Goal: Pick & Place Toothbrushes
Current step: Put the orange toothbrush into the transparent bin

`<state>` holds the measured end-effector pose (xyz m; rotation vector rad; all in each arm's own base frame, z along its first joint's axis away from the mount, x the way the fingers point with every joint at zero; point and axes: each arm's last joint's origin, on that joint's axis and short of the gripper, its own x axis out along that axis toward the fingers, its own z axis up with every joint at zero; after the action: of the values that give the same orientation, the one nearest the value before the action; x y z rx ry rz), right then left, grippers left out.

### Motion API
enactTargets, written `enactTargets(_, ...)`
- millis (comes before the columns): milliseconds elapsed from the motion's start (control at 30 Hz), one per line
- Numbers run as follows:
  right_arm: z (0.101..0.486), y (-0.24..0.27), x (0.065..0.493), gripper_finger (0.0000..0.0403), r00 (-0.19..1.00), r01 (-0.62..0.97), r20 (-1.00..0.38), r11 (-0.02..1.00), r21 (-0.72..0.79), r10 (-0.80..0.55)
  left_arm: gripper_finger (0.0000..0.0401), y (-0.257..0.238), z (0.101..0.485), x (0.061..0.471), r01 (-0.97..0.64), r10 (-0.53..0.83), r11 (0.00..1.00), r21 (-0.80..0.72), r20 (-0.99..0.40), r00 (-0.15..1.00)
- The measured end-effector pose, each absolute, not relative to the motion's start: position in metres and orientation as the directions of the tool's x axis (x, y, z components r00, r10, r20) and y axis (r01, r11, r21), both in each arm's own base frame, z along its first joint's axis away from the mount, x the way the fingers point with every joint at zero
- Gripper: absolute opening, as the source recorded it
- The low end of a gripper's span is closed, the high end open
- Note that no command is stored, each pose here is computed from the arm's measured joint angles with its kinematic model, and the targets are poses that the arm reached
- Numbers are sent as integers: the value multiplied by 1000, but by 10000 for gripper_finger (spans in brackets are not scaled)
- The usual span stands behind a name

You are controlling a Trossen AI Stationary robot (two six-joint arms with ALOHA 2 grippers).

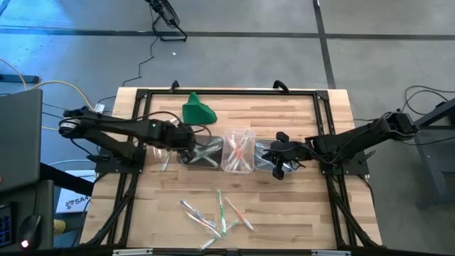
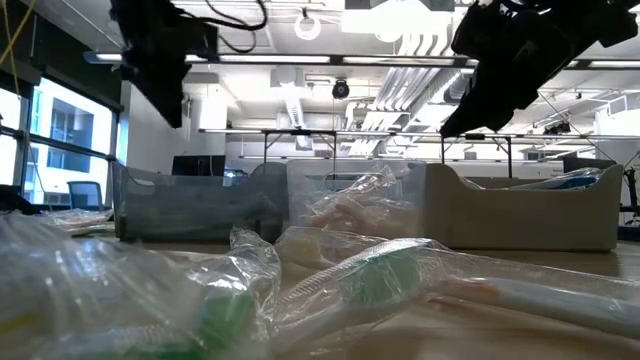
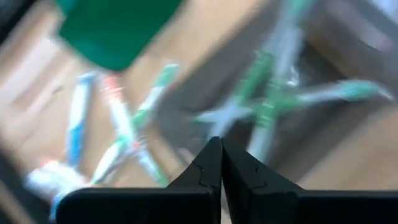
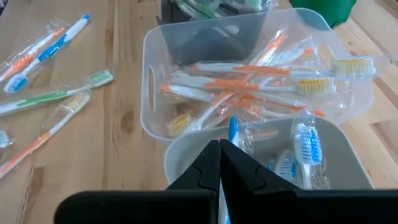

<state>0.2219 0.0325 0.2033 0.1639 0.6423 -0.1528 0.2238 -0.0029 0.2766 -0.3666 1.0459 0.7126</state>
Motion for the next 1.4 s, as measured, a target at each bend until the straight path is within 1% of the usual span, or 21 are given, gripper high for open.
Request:
enactTargets(200, 203, 32, 222, 2, 792, 192, -604, 976, 105, -91, 0, 7, 278, 201, -864, 523, 473, 172, -844, 118)
enactTargets(333, 204, 32, 222, 2, 793, 195, -601, 975, 103, -95, 0, 17, 274, 191, -927, 539, 313, 207, -842, -6)
enactTargets(467, 203, 32, 222, 2, 789, 196, -606, 976, 100, -96, 0, 30, 265, 183, -939, 531, 227, 259, -841, -104)
enactTargets(567, 203, 32, 222, 2, 789, 193, -606, 976, 97, -96, 0, 39, 255, 177, -940, 480, 181, 288, -860, -171)
enactTargets(700, 203, 32, 222, 2, 789, 166, -606, 984, 61, -96, 0, 54, 244, 169, -932, 383, 172, 319, -893, -235)
enactTargets(833, 203, 32, 222, 2, 789, 152, -607, 987, 43, -96, 0, 69, 238, 162, -927, 312, 182, 329, -913, -262)
enactTargets(967, 203, 32, 222, 2, 789, 152, -607, 987, 43, -95, 0, 82, 233, 154, -934, 231, 164, 318, -932, -277)
enactTargets(1033, 203, 32, 222, 2, 789, 153, -607, 987, 43, -95, 0, 89, 230, 151, -940, 189, 170, 295, -946, -263)
enactTargets(1300, 203, 32, 222, 3, 789, 153, -607, 987, 45, -95, 0, 121, 218, 143, -963, 174, 200, 183, -973, -149)
enactTargets(1400, 203, 32, 222, 3, 789, 153, -607, 987, 45, -95, 0, 131, 215, 133, -971, 153, 159, 181, -976, -157)
